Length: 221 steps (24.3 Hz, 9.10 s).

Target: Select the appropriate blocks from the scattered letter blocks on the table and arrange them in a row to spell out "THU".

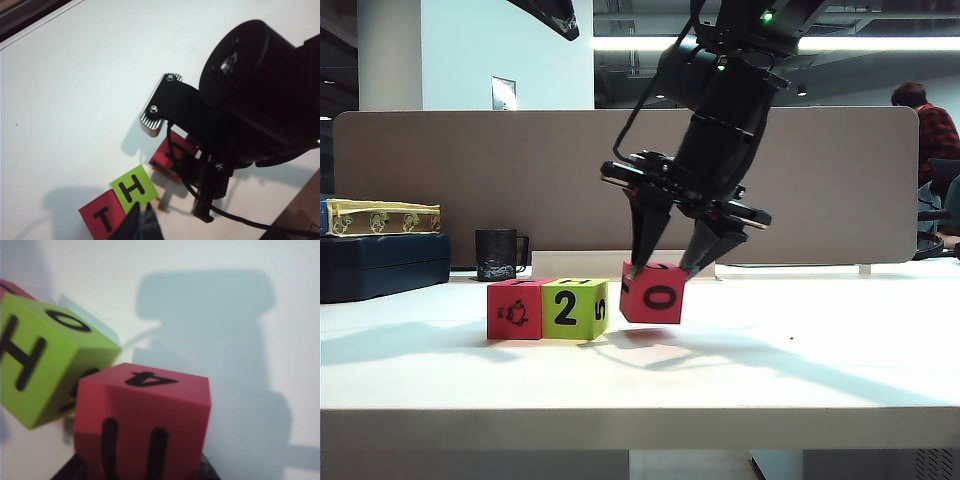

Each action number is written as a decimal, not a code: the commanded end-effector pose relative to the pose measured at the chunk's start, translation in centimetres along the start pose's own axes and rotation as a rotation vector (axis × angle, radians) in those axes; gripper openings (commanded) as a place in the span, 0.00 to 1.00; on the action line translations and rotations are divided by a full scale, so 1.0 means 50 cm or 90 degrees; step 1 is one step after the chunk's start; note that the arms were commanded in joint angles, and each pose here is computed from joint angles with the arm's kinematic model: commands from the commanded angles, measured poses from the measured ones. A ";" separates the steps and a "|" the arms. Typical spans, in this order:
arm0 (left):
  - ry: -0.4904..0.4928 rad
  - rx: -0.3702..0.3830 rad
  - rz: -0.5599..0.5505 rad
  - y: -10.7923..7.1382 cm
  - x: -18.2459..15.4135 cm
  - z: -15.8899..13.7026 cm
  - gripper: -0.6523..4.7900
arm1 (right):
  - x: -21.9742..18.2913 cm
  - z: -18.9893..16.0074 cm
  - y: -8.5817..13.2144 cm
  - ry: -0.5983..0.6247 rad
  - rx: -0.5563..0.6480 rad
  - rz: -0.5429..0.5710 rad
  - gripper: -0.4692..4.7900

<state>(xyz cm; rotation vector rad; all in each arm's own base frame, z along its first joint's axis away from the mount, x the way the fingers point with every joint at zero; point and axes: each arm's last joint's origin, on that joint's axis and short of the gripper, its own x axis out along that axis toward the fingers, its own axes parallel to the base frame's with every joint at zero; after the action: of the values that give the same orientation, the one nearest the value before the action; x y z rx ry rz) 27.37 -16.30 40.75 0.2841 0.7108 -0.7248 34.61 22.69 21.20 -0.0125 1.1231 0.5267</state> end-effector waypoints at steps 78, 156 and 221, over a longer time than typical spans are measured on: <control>0.084 0.016 0.026 -0.012 -0.061 -0.036 0.11 | 0.014 -0.033 0.013 0.075 0.004 -0.034 0.08; -0.320 -0.235 0.379 -0.037 -0.188 -0.552 0.11 | -0.275 -0.423 -0.120 -0.406 0.026 -0.190 0.08; -0.368 -0.248 0.406 -0.010 0.000 -0.706 0.11 | -0.332 -0.429 -0.191 -0.514 0.115 -0.379 0.08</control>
<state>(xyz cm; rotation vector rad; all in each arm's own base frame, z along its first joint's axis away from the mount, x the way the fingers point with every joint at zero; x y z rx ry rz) 9.64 -0.07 14.88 -0.0707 0.1621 -0.0257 14.95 2.39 22.98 -0.0028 0.3932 -0.0935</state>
